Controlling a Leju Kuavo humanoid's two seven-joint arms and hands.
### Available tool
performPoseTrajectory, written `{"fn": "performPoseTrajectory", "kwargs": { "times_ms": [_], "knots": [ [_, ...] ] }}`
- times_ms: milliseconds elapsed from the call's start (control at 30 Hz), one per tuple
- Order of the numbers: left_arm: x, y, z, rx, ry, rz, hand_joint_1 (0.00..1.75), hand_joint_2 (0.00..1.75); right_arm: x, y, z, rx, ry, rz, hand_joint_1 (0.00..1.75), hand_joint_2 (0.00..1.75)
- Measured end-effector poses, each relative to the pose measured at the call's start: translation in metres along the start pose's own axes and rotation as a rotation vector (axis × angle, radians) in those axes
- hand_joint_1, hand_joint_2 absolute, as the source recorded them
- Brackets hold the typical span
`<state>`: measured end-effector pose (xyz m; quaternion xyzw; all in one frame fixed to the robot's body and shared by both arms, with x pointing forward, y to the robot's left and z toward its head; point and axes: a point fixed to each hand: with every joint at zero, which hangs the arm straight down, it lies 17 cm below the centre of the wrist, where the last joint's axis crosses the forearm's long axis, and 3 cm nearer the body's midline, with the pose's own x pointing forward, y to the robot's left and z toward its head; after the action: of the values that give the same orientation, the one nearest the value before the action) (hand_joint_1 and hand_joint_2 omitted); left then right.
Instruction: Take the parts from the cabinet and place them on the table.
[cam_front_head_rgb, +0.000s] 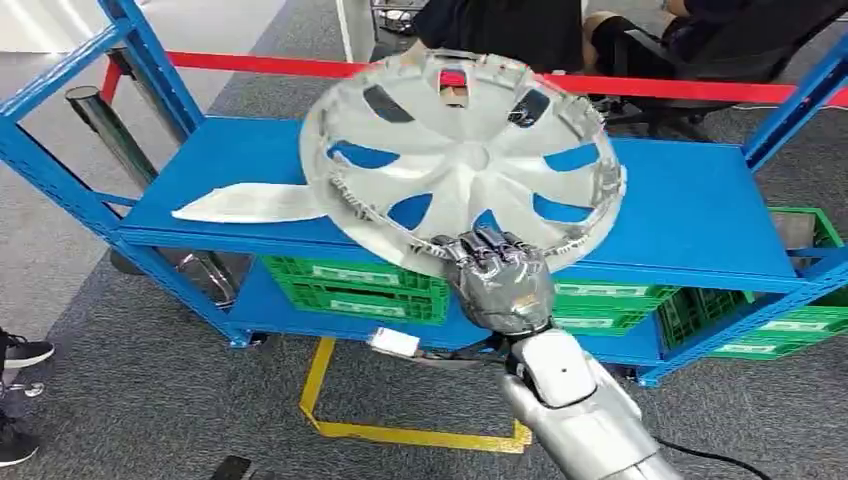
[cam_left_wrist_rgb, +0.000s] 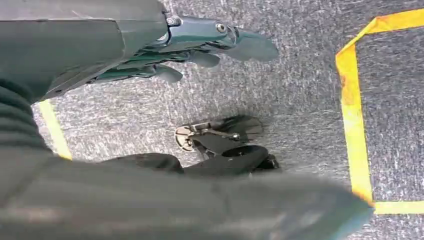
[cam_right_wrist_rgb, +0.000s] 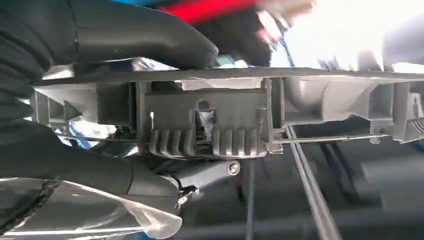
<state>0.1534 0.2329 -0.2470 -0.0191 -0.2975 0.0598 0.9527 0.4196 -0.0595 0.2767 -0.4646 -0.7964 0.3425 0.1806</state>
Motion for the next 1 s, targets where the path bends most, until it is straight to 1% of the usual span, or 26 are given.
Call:
{"fn": "performPoseTrajectory", "kwargs": {
  "times_ms": [100,167,233,300,333,400,533,700,767,900,1000],
  "knots": [
    [0.001,0.002,0.0,0.016,-0.01,0.027,0.0,1.75,0.014,-0.055,-0.006,-0.131,-0.021,-0.043,1.75,1.75],
    [0.004,0.005,0.0,0.032,-0.024,0.047,0.0,1.75,0.026,-0.083,0.001,-0.193,-0.065,-0.108,1.75,1.75],
    [0.007,0.007,0.001,0.041,-0.047,0.064,0.0,1.75,0.033,-0.108,0.012,-0.266,-0.099,-0.229,1.75,1.75],
    [0.011,0.009,0.001,0.05,-0.077,0.089,0.0,1.75,0.026,-0.124,0.031,-0.344,-0.068,-0.381,1.75,1.75],
    [0.013,0.01,0.001,0.055,-0.084,0.096,0.0,1.75,0.023,-0.129,0.039,-0.366,-0.043,-0.426,1.75,1.75],
    [0.013,0.011,0.002,0.06,-0.085,0.105,0.0,1.75,0.018,-0.13,0.047,-0.37,-0.002,-0.448,1.75,1.75],
    [0.012,0.011,0.001,0.067,-0.086,0.079,0.0,1.75,-0.009,-0.133,0.066,-0.416,0.154,-0.581,1.75,1.75],
    [0.004,0.008,0.002,0.078,-0.063,0.023,0.0,1.75,-0.023,-0.129,0.106,-0.396,0.26,-0.69,1.75,1.75],
    [0.0,0.007,0.002,0.085,-0.043,0.002,0.0,1.75,-0.032,-0.133,0.118,-0.414,0.311,-0.742,1.75,1.75],
    [-0.01,0.009,0.004,0.093,-0.009,-0.021,0.0,1.75,-0.042,-0.144,0.129,-0.461,0.37,-0.838,1.75,1.75],
    [-0.011,0.01,0.004,0.095,-0.005,-0.024,0.0,1.75,-0.043,-0.148,0.136,-0.457,0.38,-0.858,1.75,1.75]
  ]
}}
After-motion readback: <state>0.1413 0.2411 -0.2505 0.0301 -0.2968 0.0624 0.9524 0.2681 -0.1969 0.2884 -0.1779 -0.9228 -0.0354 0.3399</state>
